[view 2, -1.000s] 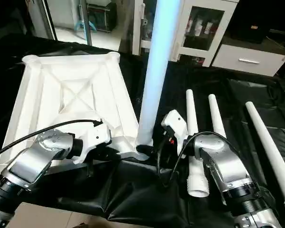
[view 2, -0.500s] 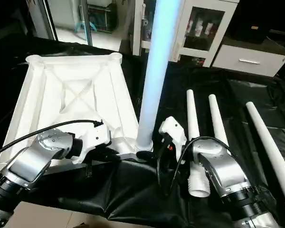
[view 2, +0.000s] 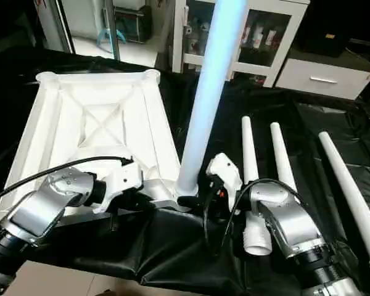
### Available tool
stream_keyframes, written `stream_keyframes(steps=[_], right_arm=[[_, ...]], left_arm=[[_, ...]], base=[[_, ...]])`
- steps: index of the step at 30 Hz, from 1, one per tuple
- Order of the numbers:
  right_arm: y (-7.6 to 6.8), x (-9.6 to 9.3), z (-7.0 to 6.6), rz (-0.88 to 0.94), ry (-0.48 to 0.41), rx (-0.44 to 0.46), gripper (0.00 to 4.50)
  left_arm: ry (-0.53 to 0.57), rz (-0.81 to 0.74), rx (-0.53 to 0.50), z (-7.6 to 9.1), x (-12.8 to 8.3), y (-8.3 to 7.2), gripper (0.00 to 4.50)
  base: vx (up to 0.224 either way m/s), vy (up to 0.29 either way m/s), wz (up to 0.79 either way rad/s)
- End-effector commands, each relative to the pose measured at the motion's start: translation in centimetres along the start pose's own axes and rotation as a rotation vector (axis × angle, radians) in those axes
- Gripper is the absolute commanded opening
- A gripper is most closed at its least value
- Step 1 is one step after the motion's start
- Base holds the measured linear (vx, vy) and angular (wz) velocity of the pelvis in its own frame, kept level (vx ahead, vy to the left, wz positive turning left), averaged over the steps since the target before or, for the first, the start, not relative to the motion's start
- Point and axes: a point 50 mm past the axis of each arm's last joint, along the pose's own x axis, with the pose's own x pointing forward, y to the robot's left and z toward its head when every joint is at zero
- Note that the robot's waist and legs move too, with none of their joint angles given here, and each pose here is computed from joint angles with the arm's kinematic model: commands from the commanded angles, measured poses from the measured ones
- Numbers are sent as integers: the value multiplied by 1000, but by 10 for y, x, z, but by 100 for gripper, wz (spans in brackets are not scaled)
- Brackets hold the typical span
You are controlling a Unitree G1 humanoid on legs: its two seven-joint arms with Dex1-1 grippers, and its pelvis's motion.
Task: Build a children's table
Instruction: Rotate leg to tighten
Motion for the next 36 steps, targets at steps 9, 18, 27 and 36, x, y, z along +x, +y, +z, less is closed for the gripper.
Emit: stream_keyframes(steps=[9, 18, 27, 36], right_arm=[[-2, 8, -29, -139, 70, 97, 272], [-19, 43, -39, -499, 14, 282, 272], [-25, 81, -31, -725, 39, 343, 272], [-26, 94, -18, -744, -18, 317, 270]], left_arm=[[15, -90, -26, -3, 16, -13, 0], [-86, 104, -189, 16, 43, 1, 0], [-110, 334, -295, 40, 60, 16, 0], [-110, 375, -324, 41, 62, 12, 0]], base=[[0, 0, 0], [-13, 5, -3], [-12, 4, -3], [0, 0, 0]])
